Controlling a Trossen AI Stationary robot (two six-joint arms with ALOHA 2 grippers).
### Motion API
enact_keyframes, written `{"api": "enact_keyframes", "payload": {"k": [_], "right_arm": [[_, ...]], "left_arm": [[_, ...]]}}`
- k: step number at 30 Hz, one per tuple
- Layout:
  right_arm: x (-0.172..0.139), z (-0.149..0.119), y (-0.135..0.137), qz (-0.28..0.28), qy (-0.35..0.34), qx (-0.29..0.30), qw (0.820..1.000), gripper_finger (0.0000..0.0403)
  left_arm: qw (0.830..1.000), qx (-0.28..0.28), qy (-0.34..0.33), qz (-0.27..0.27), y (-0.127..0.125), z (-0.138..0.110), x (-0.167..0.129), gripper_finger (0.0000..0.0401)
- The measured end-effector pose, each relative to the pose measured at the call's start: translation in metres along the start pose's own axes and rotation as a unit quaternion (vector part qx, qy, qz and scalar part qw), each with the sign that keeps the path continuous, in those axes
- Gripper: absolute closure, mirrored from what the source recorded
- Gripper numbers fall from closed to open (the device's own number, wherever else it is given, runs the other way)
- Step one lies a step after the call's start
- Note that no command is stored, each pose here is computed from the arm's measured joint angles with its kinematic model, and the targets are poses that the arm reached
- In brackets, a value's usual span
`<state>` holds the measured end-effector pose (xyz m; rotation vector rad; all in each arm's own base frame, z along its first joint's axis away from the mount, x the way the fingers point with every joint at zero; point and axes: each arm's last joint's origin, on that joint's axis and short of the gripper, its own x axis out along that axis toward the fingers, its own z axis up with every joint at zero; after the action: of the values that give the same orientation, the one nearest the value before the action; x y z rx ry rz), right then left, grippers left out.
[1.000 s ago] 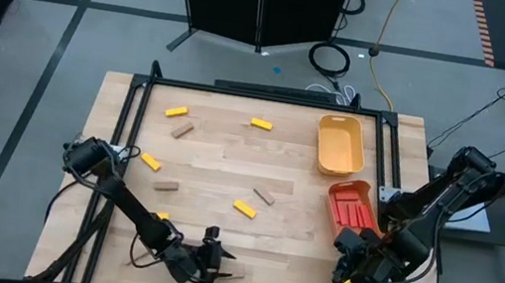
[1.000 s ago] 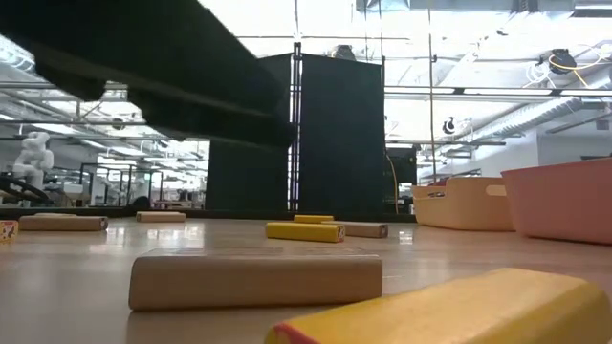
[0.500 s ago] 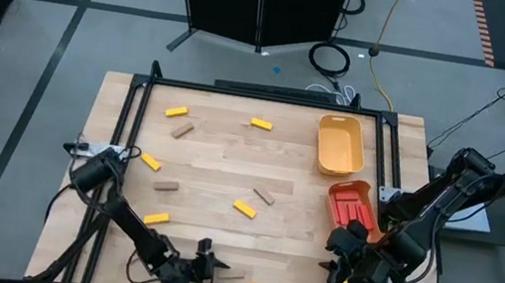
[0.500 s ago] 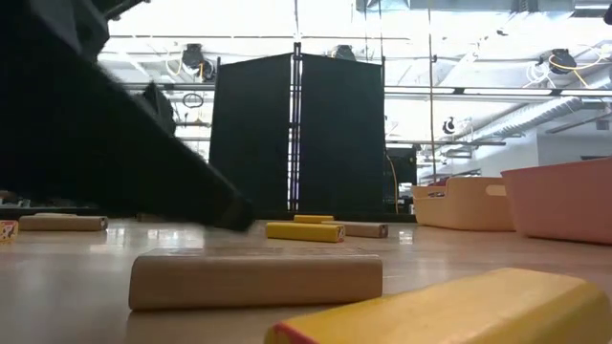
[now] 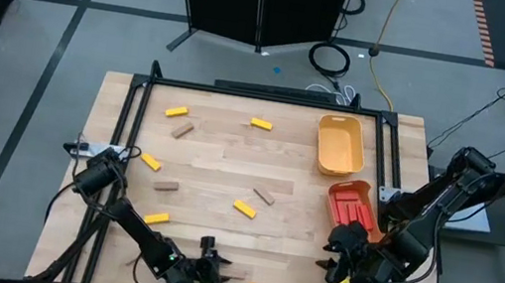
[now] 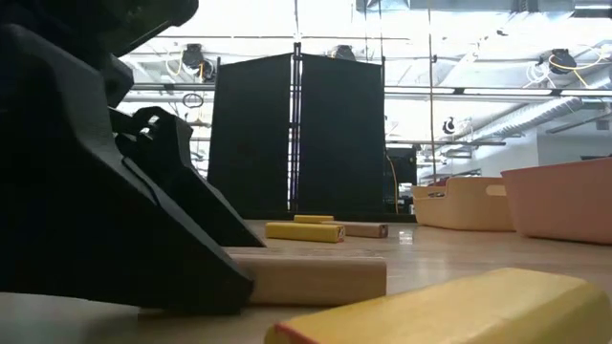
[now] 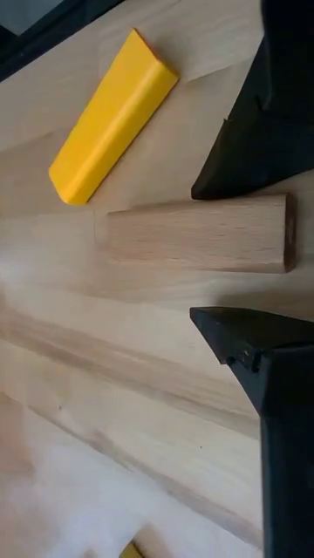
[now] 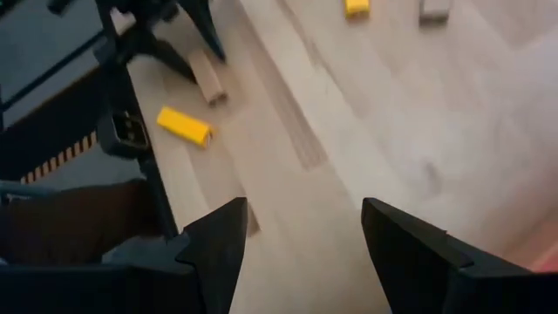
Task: Sort blocks
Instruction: Put the brown block into the blue bin
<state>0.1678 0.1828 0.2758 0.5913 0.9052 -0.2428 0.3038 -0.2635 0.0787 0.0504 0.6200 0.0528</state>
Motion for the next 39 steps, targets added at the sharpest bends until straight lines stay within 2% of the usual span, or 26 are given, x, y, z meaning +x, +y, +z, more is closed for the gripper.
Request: {"api": "enact_keyframes", "payload": {"k": [3,10,13,15,20,24,29,31,37,39], "right_arm": [[0.0,0.002,0.002,0.005,-0.031,-0.018,0.999,0.0184],[-0.001,0.008,0.011,0.034,-0.094,-0.059,0.993,0.0184],[0.0,0.011,0.018,0.037,-0.146,-0.095,0.984,0.0184],[0.004,0.013,0.024,0.028,-0.192,-0.122,0.973,0.0184],[0.029,0.018,0.041,-0.04,-0.293,-0.216,0.93,0.0184],[0.052,0.029,0.054,-0.068,-0.327,-0.272,0.902,0.0184],[0.064,0.04,0.073,0.004,-0.346,-0.321,0.882,0.0184],[0.066,0.041,0.077,0.008,-0.358,-0.333,0.872,0.0183],[0.067,0.039,0.082,0.019,-0.376,-0.327,0.867,0.0183],[0.07,0.035,0.088,0.027,-0.389,-0.334,0.858,0.0183]], "left_arm": [[1.0,0.0,0.01,-0.014,-0.001,-0.001,0.0,0.0225],[0.998,-0.001,0.038,-0.056,0.003,0.008,-0.005,0.0317],[0.997,0.011,0.044,-0.058,0.009,0.02,-0.019,0.0317],[0.998,0.016,0.021,-0.05,0.011,0.034,-0.031,0.0317],[0.997,0.042,-0.062,0.008,0.023,0.071,-0.056,0.0302],[0.99,0.062,-0.119,0.032,0.03,0.095,-0.071,0.0299],[0.978,0.114,-0.165,0.049,0.035,0.112,-0.074,0.0303],[0.973,0.138,-0.175,0.053,0.035,0.115,-0.075,0.0303],[0.965,0.179,-0.19,0.036,0.041,0.123,-0.07,0.0303],[0.959,0.196,-0.203,0.028,0.043,0.128,-0.07,0.0303]]}}
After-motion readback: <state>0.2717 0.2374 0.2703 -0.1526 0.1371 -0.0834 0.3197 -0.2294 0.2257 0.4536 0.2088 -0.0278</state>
